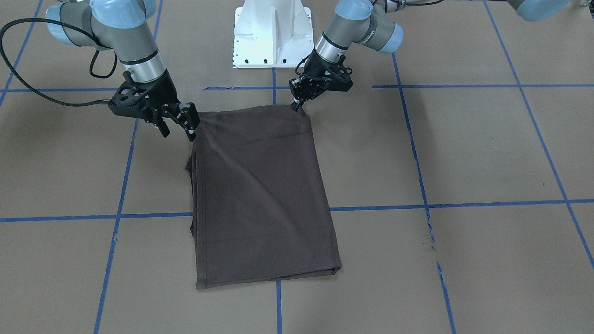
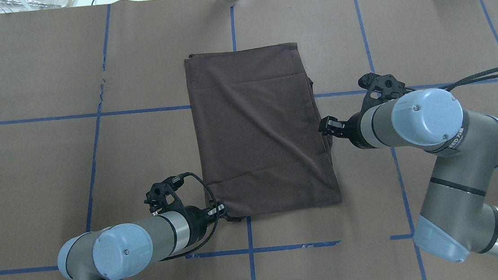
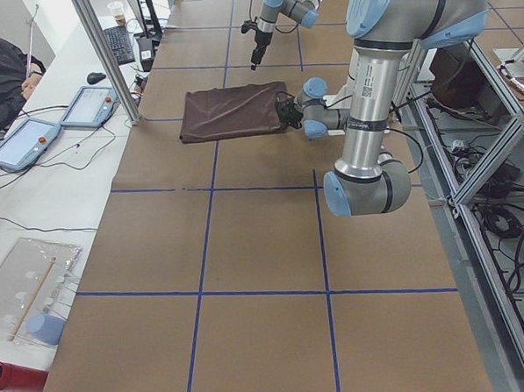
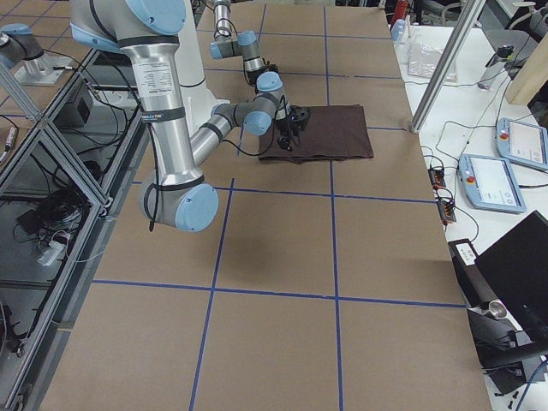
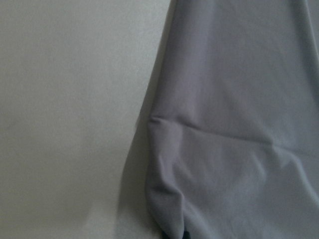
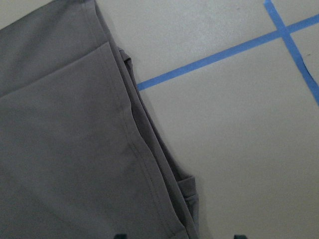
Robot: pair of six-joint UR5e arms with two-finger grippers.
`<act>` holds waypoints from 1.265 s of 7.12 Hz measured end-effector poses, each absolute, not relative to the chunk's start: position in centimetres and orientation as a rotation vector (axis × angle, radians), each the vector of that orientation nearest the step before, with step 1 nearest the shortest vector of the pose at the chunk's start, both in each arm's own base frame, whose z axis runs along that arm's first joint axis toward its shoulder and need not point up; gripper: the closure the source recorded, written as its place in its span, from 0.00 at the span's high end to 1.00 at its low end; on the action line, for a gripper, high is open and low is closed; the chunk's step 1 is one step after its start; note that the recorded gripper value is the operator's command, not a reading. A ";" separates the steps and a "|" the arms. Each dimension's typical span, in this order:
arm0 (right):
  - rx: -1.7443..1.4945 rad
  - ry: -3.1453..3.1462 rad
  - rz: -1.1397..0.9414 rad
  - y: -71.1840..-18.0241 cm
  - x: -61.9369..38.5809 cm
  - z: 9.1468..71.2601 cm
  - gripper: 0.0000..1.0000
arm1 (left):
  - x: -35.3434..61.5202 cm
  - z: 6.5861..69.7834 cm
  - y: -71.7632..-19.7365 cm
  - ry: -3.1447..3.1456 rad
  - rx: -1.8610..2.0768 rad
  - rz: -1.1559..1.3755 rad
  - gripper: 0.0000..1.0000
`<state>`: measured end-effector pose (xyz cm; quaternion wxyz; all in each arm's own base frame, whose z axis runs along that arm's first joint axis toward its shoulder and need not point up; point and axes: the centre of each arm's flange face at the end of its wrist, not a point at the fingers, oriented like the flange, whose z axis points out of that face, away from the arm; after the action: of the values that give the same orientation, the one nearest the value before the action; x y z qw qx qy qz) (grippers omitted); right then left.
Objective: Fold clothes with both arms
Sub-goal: 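Lower the right gripper to the other near corner and grasp both corners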
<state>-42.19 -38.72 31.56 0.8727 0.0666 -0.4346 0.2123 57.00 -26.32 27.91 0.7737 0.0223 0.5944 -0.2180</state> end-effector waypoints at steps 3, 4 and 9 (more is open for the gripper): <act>0.153 -0.860 0.422 -36.4 -45.8 32.6 0.74 | 56.3 27.2 -26.3 1.305 0.058 -0.471 0.00; 0.155 -0.845 0.415 -36.0 -46.6 33.2 0.72 | 56.0 27.0 -26.3 1.309 0.062 -0.471 0.00; 0.176 -0.818 0.388 -34.2 -49.2 34.2 0.69 | 55.4 26.5 -26.3 1.322 0.073 -0.475 0.00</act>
<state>-49.17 -34.25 34.19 0.8955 0.0850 -0.3946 0.1873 55.44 -26.33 26.46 0.7628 0.0335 0.6077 -0.2184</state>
